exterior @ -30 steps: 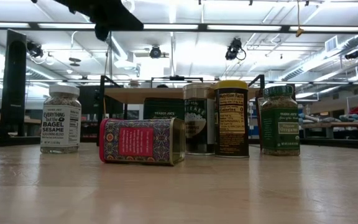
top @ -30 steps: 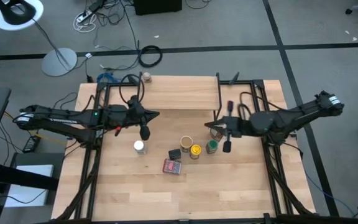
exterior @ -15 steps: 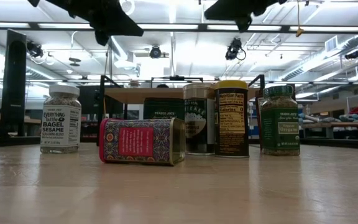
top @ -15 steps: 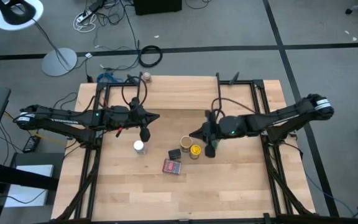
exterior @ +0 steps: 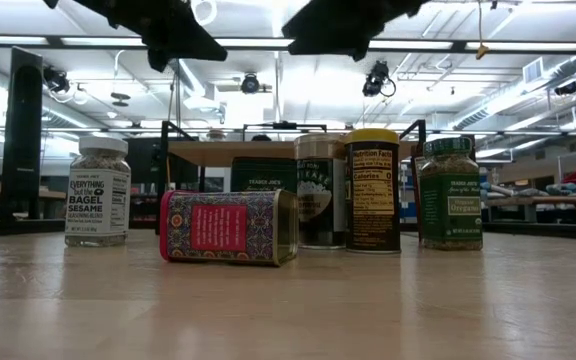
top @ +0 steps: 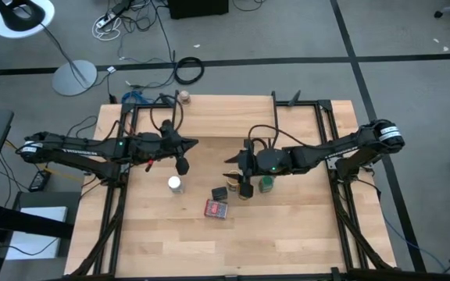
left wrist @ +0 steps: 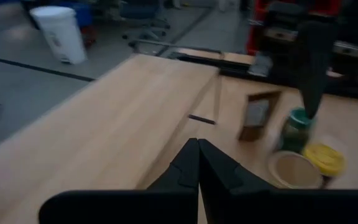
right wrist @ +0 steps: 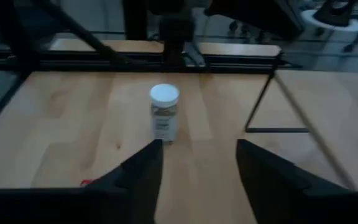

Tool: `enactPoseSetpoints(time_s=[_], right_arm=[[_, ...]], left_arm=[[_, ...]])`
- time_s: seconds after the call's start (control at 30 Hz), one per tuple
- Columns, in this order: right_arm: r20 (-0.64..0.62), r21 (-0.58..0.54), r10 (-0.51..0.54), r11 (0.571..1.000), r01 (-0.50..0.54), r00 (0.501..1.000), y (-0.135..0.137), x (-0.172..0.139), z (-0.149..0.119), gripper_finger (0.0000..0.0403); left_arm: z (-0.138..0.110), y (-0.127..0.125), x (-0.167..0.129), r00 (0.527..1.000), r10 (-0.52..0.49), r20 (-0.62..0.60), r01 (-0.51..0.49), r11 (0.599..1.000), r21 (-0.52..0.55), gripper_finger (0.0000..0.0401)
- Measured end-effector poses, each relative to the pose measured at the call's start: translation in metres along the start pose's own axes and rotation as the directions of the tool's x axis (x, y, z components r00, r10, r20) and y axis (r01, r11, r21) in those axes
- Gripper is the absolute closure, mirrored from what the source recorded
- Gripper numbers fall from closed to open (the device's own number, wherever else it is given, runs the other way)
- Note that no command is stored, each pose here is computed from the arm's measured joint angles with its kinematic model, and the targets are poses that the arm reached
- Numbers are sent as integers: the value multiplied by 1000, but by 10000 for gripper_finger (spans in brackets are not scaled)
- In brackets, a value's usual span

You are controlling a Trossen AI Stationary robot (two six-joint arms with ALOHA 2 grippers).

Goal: Shelf spices
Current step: Put the black seasoning can on the shelf

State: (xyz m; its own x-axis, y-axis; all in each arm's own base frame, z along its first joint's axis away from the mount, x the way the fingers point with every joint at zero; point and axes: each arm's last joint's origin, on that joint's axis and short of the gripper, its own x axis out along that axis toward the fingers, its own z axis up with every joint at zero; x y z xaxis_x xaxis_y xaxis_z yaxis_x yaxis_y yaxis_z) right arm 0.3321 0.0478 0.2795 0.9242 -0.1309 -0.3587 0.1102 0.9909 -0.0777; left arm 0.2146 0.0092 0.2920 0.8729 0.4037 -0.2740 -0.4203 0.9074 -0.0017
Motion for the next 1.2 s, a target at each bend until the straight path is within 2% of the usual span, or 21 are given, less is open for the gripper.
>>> enactPoseSetpoints(time_s=[0.17,0.33,0.5,0.63,0.87,0.97,1.03,1.1,1.2], right_arm=[[-22,-10,-73,997,73,997,-6,-13,11,153],[-80,-9,-103,995,102,991,-12,-32,13,155],[-158,15,-124,992,127,980,-15,-39,7,185],[-220,13,-122,992,128,968,-12,-37,-1,225],[-343,-10,-108,994,112,933,-5,-43,-15,338],[-353,-18,-101,995,101,930,-3,-45,-15,389],[-354,-26,-99,995,95,930,-2,-46,-16,394],[-350,-24,-98,995,95,932,-2,-45,-15,379],[-349,-48,-99,995,87,932,-2,-45,-15,354]], left_arm=[[3,7,-13,1000,25,0,-25,1000,1,394],[2,12,-26,999,26,-22,-26,1000,1,394],[-3,12,-27,997,14,-72,-13,1000,6,394],[-8,10,-20,993,19,-113,-17,1000,19,394],[-15,5,-8,986,5,-167,-2,1000,20,394],[-17,5,-8,983,8,-181,-3,1000,26,394],[-16,5,-8,985,9,-172,-5,1000,27,394],[-12,6,-11,987,27,-157,-19,999,47,394],[7,8,-16,993,81,-83,-75,994,74,394]])
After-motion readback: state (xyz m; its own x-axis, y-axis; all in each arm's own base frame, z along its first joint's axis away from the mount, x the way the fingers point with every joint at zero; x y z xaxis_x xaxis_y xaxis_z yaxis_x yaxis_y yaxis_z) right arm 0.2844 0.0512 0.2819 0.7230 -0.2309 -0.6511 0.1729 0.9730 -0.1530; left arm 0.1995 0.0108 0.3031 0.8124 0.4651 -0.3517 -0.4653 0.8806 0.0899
